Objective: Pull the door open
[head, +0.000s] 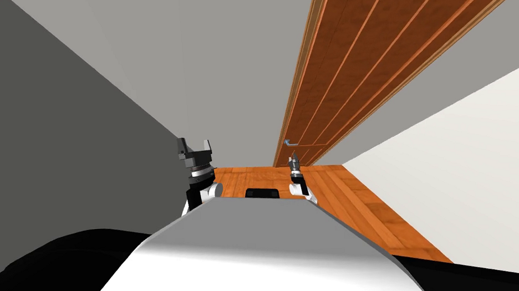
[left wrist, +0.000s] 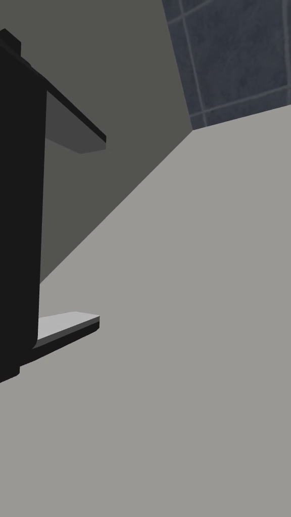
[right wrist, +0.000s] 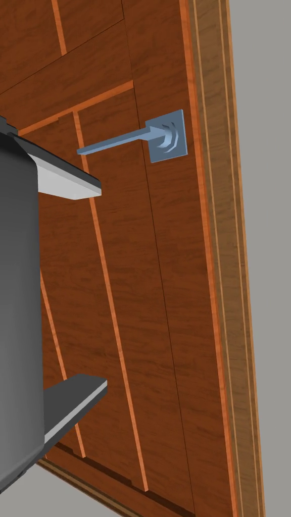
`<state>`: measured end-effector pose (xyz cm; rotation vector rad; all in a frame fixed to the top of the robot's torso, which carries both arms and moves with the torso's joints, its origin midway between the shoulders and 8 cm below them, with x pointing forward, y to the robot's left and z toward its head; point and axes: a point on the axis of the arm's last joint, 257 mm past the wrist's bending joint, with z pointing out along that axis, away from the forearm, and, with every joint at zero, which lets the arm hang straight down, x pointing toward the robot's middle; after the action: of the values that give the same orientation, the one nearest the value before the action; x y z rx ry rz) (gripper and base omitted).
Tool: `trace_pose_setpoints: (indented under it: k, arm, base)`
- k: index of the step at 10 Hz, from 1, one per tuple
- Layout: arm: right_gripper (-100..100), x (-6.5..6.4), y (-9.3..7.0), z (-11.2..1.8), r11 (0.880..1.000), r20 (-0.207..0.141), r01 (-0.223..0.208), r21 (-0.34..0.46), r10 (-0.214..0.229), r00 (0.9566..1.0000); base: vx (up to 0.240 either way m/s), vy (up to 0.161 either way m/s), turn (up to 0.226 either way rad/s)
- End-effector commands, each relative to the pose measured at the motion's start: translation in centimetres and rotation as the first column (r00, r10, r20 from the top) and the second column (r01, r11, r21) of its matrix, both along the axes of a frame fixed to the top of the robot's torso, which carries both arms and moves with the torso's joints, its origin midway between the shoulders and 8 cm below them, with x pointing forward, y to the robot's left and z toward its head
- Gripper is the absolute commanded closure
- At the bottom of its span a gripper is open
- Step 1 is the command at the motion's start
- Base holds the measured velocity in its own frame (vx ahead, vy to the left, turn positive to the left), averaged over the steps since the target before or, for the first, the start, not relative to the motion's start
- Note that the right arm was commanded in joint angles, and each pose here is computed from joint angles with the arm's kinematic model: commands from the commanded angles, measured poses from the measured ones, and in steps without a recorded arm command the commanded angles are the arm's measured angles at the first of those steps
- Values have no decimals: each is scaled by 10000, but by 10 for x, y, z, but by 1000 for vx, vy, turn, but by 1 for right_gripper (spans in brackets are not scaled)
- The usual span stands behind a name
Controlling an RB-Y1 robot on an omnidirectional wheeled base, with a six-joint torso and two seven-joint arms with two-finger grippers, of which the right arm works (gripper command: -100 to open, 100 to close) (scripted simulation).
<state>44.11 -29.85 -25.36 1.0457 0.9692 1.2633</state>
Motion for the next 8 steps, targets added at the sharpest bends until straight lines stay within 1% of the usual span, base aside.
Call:
trace_pose_setpoints:
  k: [1,2,3,4,5,6,7,8]
  arm:
    - [-100,0,-2,-15,10000,-236,30,63,-28,9997]
    - [-100,0,-2,-15,10000,-241,30,63,-29,9997]
    - [-100,1,-5,-25,9999,-414,58,110,-54,9991]
    - [-100,1,-8,-32,9998,-531,82,154,-73,9986]
    - [-100,1,-11,-44,9997,-738,130,185,-116,9972]
    - [-100,1,-15,-52,9996,-890,172,216,-152,9959]
    - [-100,1,-15,-54,9996,-913,177,213,-157,9957]
    - [-100,0,-19,-62,9995,-1065,225,236,-199,9941]
  base:
    - [46,-58,73]
    - [30,-50,50]
    - [27,-59,94]
    - [54,-89,181]
    - [59,-101,76]
    - [69,-107,127]
    - [38,-81,46]
    - [31,-62,60]
